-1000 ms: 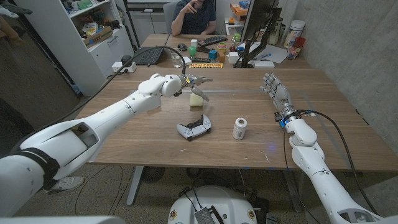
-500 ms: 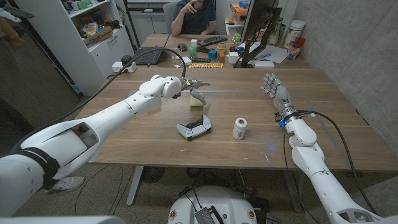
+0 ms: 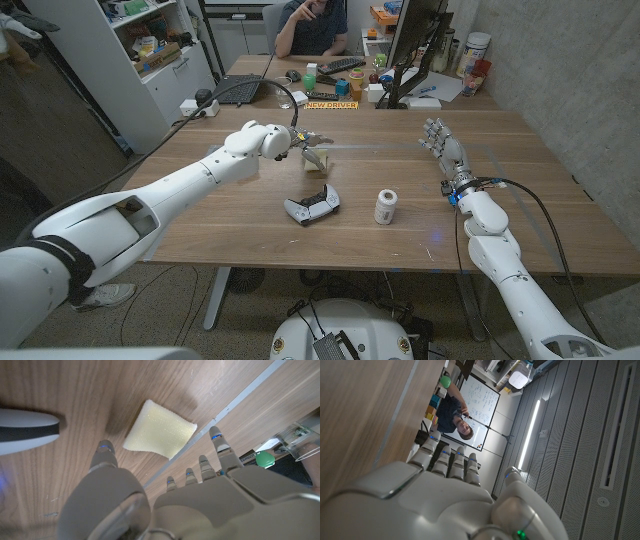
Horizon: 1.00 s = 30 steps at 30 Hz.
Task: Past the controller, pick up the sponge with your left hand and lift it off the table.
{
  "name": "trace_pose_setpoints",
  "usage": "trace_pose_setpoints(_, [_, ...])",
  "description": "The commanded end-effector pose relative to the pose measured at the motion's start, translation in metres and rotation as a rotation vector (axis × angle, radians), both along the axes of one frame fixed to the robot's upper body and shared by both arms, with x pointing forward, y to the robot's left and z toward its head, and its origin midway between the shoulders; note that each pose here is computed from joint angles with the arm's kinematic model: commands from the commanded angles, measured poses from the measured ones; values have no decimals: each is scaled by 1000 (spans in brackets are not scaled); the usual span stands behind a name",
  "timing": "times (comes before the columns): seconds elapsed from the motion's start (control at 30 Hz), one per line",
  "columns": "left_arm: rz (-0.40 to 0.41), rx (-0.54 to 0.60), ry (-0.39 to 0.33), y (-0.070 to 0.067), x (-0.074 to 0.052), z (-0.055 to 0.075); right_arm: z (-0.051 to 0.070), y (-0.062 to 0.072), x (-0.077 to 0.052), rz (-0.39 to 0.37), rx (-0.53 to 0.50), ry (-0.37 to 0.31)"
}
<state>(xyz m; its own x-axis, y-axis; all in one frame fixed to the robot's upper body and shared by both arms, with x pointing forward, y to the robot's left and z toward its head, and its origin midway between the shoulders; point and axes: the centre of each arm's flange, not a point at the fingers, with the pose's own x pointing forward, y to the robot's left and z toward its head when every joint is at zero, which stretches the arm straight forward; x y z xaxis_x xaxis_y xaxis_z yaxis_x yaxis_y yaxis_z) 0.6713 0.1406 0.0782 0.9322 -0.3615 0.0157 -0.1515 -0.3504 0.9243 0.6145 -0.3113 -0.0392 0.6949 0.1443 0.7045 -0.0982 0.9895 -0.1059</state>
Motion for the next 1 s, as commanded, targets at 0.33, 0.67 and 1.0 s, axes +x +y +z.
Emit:
trace_pose_setpoints(0.33, [50,17,8,7,20,-6,0,-1,-4,-12,0,-15])
trace_pose_setpoints(0.67, [31,29,-20,-4,25,-9,0,-7,-5,-25,10,-25])
trace_pose_setpoints(1.0, [-16,5,-141,-4,23,-11,0,-7,-1,-23,1,-16])
